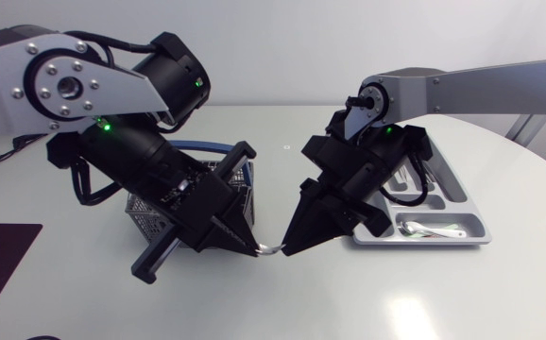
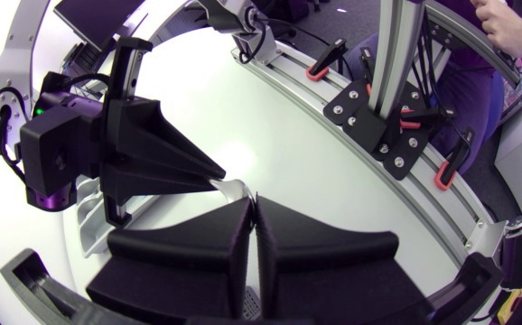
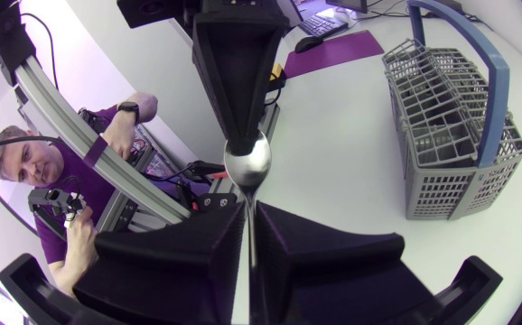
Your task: Unload the cutlery basket into the drawer organizer.
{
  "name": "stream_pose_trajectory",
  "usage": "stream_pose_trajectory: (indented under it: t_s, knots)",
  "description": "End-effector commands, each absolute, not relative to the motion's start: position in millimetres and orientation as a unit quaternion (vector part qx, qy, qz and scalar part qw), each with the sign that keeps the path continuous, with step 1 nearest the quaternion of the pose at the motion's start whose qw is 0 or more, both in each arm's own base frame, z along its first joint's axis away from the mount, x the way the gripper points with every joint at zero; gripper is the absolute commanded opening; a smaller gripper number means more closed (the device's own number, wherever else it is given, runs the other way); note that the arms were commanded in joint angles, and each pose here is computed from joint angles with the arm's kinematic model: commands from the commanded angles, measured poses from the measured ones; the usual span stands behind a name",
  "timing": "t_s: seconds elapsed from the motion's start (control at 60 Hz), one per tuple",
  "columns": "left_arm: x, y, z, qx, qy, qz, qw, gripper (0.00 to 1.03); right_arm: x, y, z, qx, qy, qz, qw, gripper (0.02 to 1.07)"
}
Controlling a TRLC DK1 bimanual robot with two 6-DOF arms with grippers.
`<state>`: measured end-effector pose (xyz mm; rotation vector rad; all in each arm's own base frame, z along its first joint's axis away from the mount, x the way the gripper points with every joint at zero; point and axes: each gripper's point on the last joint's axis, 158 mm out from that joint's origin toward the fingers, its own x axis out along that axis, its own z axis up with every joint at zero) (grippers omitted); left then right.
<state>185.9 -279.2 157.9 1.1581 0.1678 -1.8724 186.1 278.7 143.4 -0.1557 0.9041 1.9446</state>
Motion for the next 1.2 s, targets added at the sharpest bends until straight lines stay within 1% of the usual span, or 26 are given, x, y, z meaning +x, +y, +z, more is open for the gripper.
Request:
stream_pose_trajectory:
  t_s: [0.0, 0.317, 0.467, 0.5, 0.55, 0.583, 0.6, 0.617, 0.667, 0.717, 0.733, 0.833, 1.017, 1.183]
  knots:
    - [181.4, -277.3, 147.3, 0.464, 0.080, -0.763, 0.443, 0.03, 176.9, 279.3, 137.6, -0.058, 0.372, 0.802, 0.463, 0.07]
    - [181.8, -277.3, 144.5, 0.466, 0.083, -0.762, 0.443, 0.03, 172.8, 277.6, 135.0, -0.058, 0.377, 0.802, 0.459, 0.07]
    - [187.6, -281.5, 150.0, 0.464, 0.084, -0.754, 0.457, 0.04, 171.8, 276.9, 135.8, -0.063, 0.376, 0.802, 0.459, 0.07]
    - [189.1, -282.0, 151.1, 0.462, 0.086, -0.753, 0.461, 0.09, 171.4, 276.4, 135.1, -0.064, 0.377, 0.802, 0.458, 0.07]
    - [189.6, -281.8, 152.2, 0.463, 0.084, -0.751, 0.462, 0.12, 171.2, 276.1, 134.5, -0.065, 0.377, 0.802, 0.458, 0.07]
    - [190.3, -281.7, 152.7, 0.463, 0.085, -0.751, 0.464, 0.19, 171.3, 275.4, 133.3, -0.066, 0.378, 0.802, 0.459, 0.07]
    - [190.3, -281.7, 152.7, 0.462, 0.085, -0.751, 0.464, 0.25, 171.4, 275.4, 132.8, -0.066, 0.377, 0.802, 0.459, 0.07]
    - [191.3, -281.8, 153.3, 0.463, 0.085, -0.750, 0.465, 0.34, 171.4, 274.8, 132.0, -0.066, 0.378, 0.801, 0.459, 0.07]
    - [192.5, -282.7, 154.6, 0.461, 0.086, -0.748, 0.469, 0.47, 172.2, 274.0, 131.4, -0.066, 0.379, 0.800, 0.460, 0.07]
    - [195.2, -284.1, 156.3, 0.459, 0.088, -0.745, 0.477, 0.64, 172.0, 273.2, 129.9, -0.067, 0.380, 0.800, 0.460, 0.07]
    - [196.0, -284.7, 157.1, 0.459, 0.087, -0.744, 0.478, 0.72, 171.9, 273.1, 129.5, -0.067, 0.380, 0.800, 0.460, 0.07]
    - [201.1, -286.6, 161.5, 0.457, 0.086, -0.739, 0.488, 0.99, 172.7, 271.2, 126.8, -0.070, 0.381, 0.798, 0.462, 0.07]
    - [214.2, -285.3, 170.7, 0.456, 0.083, -0.724, 0.511, 1.00, 183.8, 262.2, 118.9, -0.074, 0.382, 0.787, 0.479, 0.07]
    - [227.2, -276.7, 182.1, 0.457, 0.081, -0.707, 0.533, 0.99, 203.9, 246.1, 104.0, -0.093, 0.384, 0.766, 0.507, 0.07]
